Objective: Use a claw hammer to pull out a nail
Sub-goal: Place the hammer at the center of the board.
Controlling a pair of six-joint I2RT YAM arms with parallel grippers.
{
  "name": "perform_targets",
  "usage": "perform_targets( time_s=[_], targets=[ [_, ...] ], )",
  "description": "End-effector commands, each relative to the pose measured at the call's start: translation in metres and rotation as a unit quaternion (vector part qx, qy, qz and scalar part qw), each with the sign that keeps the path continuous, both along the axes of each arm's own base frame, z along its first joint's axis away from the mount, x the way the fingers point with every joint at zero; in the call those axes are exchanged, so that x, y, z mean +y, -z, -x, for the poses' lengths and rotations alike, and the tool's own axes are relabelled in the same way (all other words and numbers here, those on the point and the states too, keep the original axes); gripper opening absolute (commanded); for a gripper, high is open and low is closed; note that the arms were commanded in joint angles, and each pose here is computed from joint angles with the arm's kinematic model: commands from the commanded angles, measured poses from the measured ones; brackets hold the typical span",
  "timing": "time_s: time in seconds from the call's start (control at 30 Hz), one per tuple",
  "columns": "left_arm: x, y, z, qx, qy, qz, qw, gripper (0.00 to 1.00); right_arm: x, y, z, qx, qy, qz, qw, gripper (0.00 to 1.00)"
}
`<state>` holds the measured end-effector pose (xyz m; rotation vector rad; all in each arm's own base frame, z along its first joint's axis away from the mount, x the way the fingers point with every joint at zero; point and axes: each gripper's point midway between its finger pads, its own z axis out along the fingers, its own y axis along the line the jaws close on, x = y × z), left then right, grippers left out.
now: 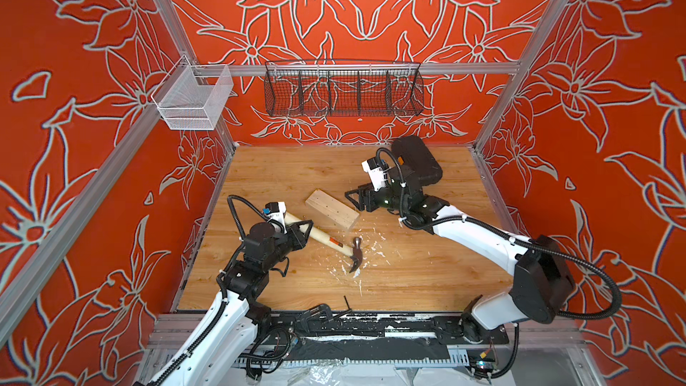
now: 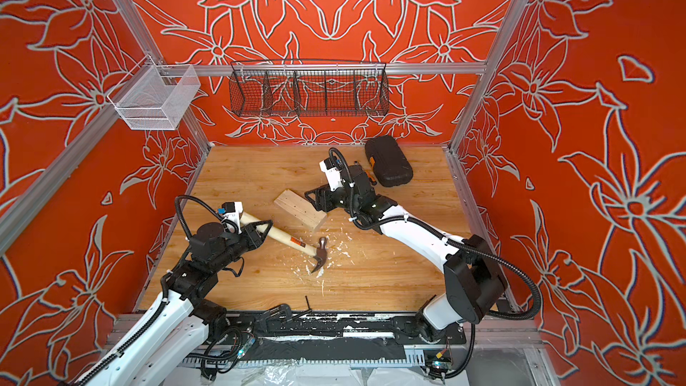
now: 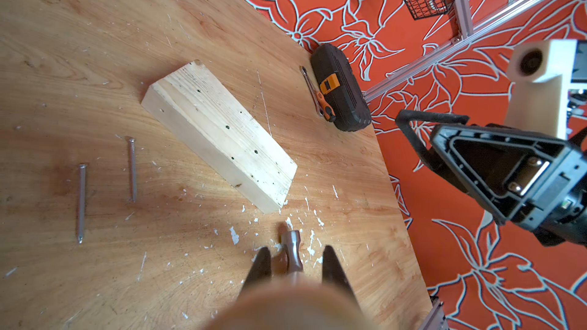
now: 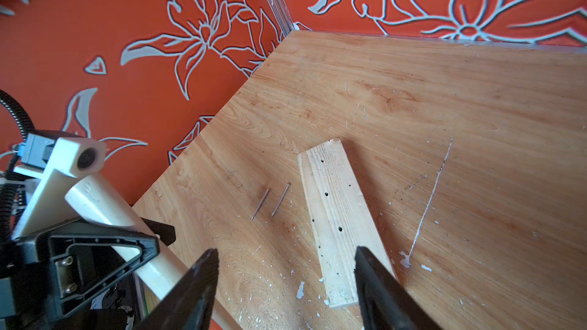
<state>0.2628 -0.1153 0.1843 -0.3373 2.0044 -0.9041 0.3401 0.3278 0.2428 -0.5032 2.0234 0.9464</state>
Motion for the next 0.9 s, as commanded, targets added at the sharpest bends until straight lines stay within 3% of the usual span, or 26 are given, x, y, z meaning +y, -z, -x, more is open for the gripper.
perform_targets(
  time_s=[0.0,0.17,0.4,0.73,0.87],
  targets=[
    [0.029,0.056,0.007,0.073,-0.064,-0.067,0.993,0.05,-0.003,-0.007,0.003,-0.004,-0.001,-0.008,1.0,0.7],
    [0.044,0.073,0.011,0.101,-0.102,-0.081,0.986,0.15,-0.003,-0.006,0.003,-0.003,0.0,-0.007,1.0,0.7],
    [0.065,0.094,0.023,0.165,-0.156,-0.105,0.968,0.14,-0.004,-0.006,0.002,-0.001,0.001,-0.005,1.0,0.69],
    [0.055,0.121,0.033,0.198,-0.129,-0.09,0.967,0.34,-0.003,-0.003,0.0,0.002,0.005,-0.001,1.0,0.69],
    [0.056,0.129,0.039,0.203,-0.13,-0.092,0.966,0.36,-0.003,-0.003,-0.001,0.002,0.005,-0.002,1.0,0.69]
  ],
)
